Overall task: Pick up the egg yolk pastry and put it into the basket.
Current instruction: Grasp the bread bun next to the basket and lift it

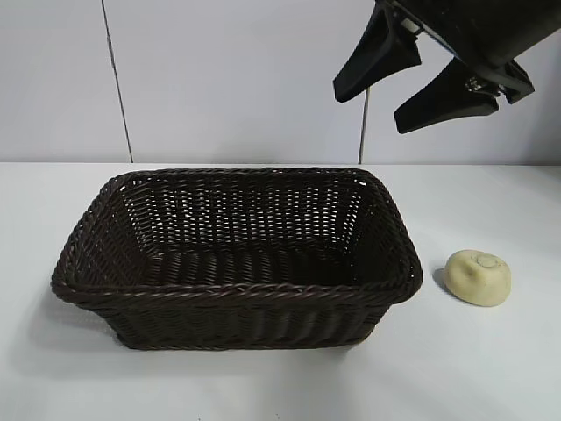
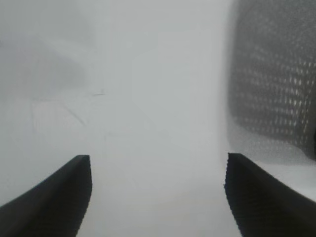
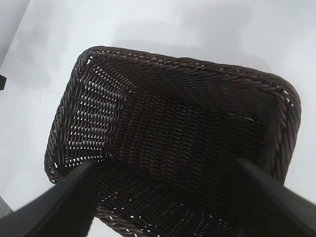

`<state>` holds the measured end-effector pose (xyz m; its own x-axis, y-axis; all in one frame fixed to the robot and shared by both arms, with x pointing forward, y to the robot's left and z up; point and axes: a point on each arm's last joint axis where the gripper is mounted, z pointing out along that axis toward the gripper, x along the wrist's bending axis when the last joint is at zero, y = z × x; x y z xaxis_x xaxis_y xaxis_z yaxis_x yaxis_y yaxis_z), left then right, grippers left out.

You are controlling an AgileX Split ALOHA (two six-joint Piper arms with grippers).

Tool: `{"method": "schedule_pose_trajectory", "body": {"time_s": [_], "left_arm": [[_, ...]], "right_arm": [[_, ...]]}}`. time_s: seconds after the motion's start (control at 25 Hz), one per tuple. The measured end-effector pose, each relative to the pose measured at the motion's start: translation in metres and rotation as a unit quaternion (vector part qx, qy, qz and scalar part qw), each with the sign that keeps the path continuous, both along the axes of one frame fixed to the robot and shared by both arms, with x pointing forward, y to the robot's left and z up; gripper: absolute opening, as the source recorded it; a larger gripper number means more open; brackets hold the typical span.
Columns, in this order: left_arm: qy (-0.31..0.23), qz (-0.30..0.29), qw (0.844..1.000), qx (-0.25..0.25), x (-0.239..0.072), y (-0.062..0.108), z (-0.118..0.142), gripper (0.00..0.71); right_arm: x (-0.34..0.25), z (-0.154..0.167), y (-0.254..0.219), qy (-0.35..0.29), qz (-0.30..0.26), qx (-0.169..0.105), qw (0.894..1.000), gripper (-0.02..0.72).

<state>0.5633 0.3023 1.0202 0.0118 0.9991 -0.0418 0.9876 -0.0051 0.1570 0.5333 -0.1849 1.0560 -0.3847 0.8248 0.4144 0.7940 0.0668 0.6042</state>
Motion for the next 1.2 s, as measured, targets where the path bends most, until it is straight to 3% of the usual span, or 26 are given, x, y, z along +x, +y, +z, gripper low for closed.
{"method": "schedule_pose_trajectory", "body": {"time_s": [0.28, 0.56, 0.72, 0.88, 1.04, 1.2], "left_arm": [[-0.014, -0.007, 1.0, -0.004, -0.036, -0.002, 0.048, 0.541], [-0.138, -0.01, 0.99, -0.001, -0.101, -0.003, 0.119, 0.541], [-0.191, -0.01, 0.982, 0.001, -0.154, -0.003, 0.133, 0.541], [-0.202, -0.011, 0.979, 0.001, -0.201, -0.004, 0.115, 0.541], [-0.207, -0.011, 0.978, 0.001, -0.244, -0.005, 0.078, 0.541], [-0.229, -0.008, 0.973, 0.001, -0.267, -0.005, 0.041, 0.541]], "right_arm": [[-0.002, -0.001, 0.001, 0.009, 0.01, -0.002, 1.0, 0.537], [-0.004, -0.002, 0.001, 0.018, 0.017, -0.001, 1.0, 0.537], [-0.004, -0.002, 0.001, 0.018, 0.017, -0.001, 1.0, 0.537], [-0.004, -0.002, 0.001, 0.019, 0.017, -0.001, 1.0, 0.537], [-0.004, -0.002, 0.001, 0.019, 0.018, -0.001, 1.0, 0.537], [-0.004, -0.002, 0.001, 0.02, 0.018, -0.001, 1.0, 0.537]]}}
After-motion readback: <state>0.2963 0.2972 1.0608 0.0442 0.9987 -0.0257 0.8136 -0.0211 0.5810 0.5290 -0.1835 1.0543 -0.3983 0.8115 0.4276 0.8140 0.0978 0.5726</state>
